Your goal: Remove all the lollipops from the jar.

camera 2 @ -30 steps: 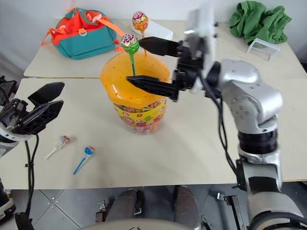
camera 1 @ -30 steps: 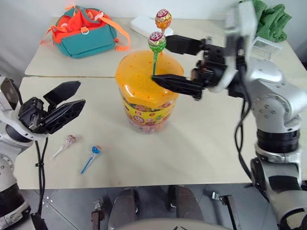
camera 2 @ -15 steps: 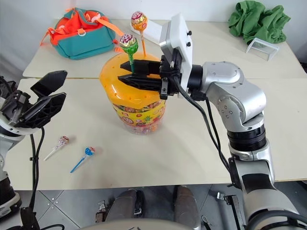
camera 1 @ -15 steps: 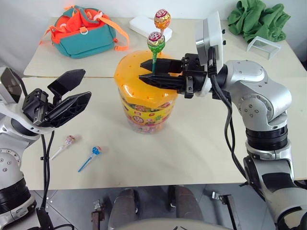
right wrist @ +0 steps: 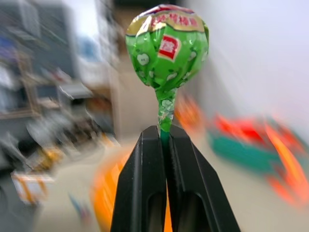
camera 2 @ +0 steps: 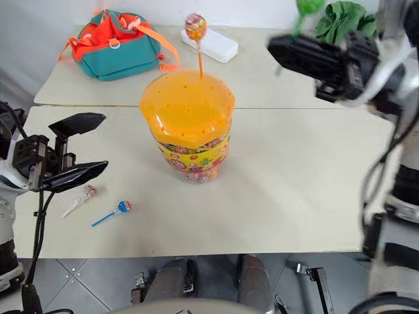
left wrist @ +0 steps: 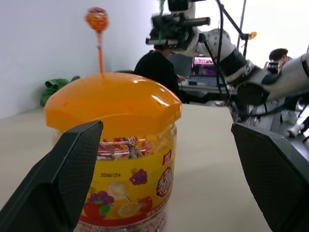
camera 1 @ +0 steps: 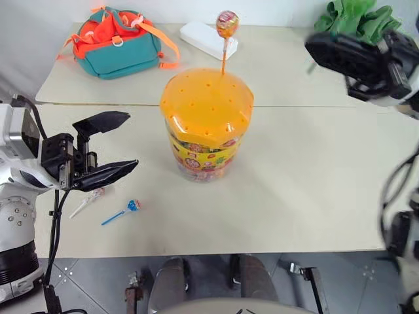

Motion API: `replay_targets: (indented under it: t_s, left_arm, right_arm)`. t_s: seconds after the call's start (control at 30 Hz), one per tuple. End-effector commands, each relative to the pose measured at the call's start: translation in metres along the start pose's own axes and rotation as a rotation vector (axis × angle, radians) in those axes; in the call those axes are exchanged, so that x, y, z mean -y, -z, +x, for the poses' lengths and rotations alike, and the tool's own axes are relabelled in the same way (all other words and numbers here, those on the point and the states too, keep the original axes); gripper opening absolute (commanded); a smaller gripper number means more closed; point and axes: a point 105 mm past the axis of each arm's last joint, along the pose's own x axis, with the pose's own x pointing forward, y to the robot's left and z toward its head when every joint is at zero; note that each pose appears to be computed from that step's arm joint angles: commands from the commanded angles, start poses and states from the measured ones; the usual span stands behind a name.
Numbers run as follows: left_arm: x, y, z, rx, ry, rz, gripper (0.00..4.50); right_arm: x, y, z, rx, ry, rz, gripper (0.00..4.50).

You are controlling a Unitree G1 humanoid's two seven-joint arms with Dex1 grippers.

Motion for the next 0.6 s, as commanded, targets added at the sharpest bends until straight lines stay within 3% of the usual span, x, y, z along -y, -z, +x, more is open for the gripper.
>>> replay_targets:
  t_s: [0.03,0.2,0.27,0.4,0.5,0.6]
  left_arm:
    - [0.02,0.005,0.005,-0.101,0.156,0.034,4.5]
    - [0.022,0.006,0.002,-0.138,0.2,0.051,4.5]
    - [0.019,0.006,0.001,-0.129,0.183,0.064,4.5]
    - [0.019,0.006,0.004,-0.108,0.16,0.072,4.5]
    - [0.016,0.005,0.007,-0.066,0.105,0.077,4.5]
    - [0.017,0.006,0.006,-0.027,0.044,0.037,4.5]
  right_arm:
    - [0.035,0.091,-0.101,-0.671,0.362,0.036,0.04]
    - [0.039,0.153,-0.176,-1.077,0.478,-0.014,0.04]
    - [0.042,0.17,-0.189,-1.158,0.503,-0.049,0.04]
    - [0.032,0.186,-0.187,-1.103,0.468,0.033,0.04]
    - [0.023,0.185,-0.176,-1.007,0.444,0.134,0.67]
    - [0.025,0.162,-0.149,-0.829,0.398,0.092,1.73]
